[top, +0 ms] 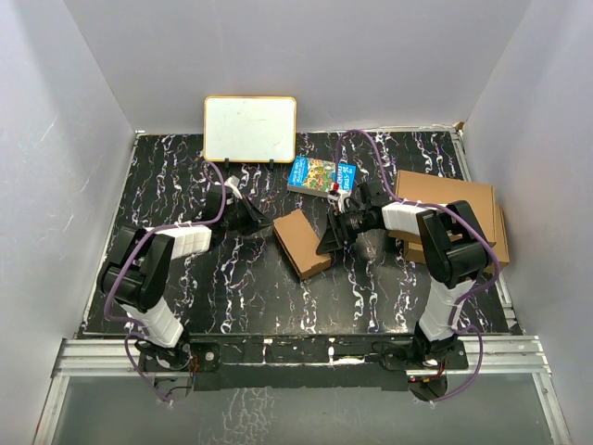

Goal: Fold the paper box

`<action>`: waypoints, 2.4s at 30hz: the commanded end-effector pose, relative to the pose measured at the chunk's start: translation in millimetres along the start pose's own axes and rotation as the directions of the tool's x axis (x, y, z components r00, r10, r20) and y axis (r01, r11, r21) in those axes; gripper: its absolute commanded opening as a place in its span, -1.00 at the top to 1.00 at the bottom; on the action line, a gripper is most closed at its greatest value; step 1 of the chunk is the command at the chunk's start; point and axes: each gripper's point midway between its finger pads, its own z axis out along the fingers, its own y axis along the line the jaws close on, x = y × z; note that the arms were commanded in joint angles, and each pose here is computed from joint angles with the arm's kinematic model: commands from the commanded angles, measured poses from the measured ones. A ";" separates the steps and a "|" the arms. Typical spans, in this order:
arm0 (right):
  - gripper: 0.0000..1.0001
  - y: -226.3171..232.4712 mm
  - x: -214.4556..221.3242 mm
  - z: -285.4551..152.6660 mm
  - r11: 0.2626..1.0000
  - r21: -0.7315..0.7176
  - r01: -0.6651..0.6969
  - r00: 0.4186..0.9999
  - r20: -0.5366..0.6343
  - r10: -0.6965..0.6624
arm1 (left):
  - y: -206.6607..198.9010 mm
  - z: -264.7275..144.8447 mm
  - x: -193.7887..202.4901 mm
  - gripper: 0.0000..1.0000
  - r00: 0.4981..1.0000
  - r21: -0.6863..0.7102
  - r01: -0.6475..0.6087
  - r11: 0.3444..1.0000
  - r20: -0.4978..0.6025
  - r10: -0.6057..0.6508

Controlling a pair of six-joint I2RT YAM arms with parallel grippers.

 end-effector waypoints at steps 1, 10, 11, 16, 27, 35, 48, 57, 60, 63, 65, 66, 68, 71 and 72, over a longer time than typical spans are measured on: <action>-0.34 -22.5 8.7 3.8 0.993 0.103 0.065 0.997 -0.053 -0.060 | -7.3 -11.3 1.8 0.78 0.999 0.011 -0.032 0.999 -0.011 0.032; -0.58 13.5 -39.7 -38.0 0.936 0.135 0.324 0.943 0.029 -0.331 | -53.6 -92.3 -13.8 0.13 0.965 0.109 -0.194 0.975 0.201 0.170; -0.58 19.1 -42.5 -43.1 0.925 0.133 0.357 0.930 0.037 -0.364 | -56.7 -100.0 -8.8 0.13 0.964 0.132 -0.199 0.971 0.205 0.170; -0.57 54.4 -45.4 -66.3 0.810 0.079 0.581 0.806 0.086 -0.586 | -56.8 -119.6 32.0 0.56 0.977 0.219 -0.175 0.960 0.159 0.141; 0.84 8.9 -6.0 -67.6 0.507 0.121 0.853 0.520 -0.114 -0.847 | -6.1 -95.8 127.7 1.00 0.944 0.025 -0.328 0.945 -0.043 0.328; 0.84 -9.0 -1.1 -47.7 0.551 0.173 0.816 0.576 -0.173 -0.799 | -20.3 -63.7 149.1 1.00 0.926 0.033 -0.365 0.930 -0.095 0.367; 0.82 -7.0 9.6 -25.1 0.538 0.155 0.828 0.560 -0.240 -0.793 | -31.3 -37.3 163.5 1.00 0.928 -0.037 -0.337 0.941 -0.182 0.326; 0.82 3.3 13.7 -19.2 0.536 0.128 0.834 0.551 -0.229 -0.803 | -41.8 -33.9 163.5 1.00 0.935 -0.037 -0.308 0.951 -0.197 0.295; 0.82 10.7 17.4 -13.8 0.543 0.099 0.834 0.551 -0.227 -0.803 | -49.9 -31.8 164.1 1.00 0.939 -0.027 -0.286 0.958 -0.207 0.274; 0.82 22.3 20.7 -7.2 0.538 0.066 0.840 0.538 -0.225 -0.813 | -56.1 -31.9 163.8 1.00 0.946 -0.031 -0.256 0.966 -0.215 0.243; 0.82 27.5 22.8 -4.4 0.537 0.051 0.842 0.534 -0.224 -0.815 | -59.7 -32.3 163.2 1.00 0.950 -0.037 -0.238 0.971 -0.218 0.225; 0.82 31.7 23.8 -2.3 0.535 0.039 0.844 0.530 -0.221 -0.819 | -60.6 -33.0 163.2 1.00 0.951 -0.041 -0.230 0.972 -0.220 0.216; 0.82 36.9 26.4 0.5 0.539 0.020 0.842 0.530 -0.218 -0.820 | -62.6 -33.8 161.4 1.00 0.955 -0.046 -0.220 0.974 -0.215 0.206; 0.82 46.4 30.1 4.6 0.536 -0.011 0.844 0.522 -0.210 -0.827 | -62.0 -35.9 158.9 1.00 0.957 -0.065 -0.215 0.974 -0.211 0.198; 0.82 49.7 33.5 5.8 0.539 -0.029 0.842 0.522 -0.209 -0.827 | -60.8 -36.9 157.5 1.00 0.959 -0.075 -0.216 0.974 -0.207 0.196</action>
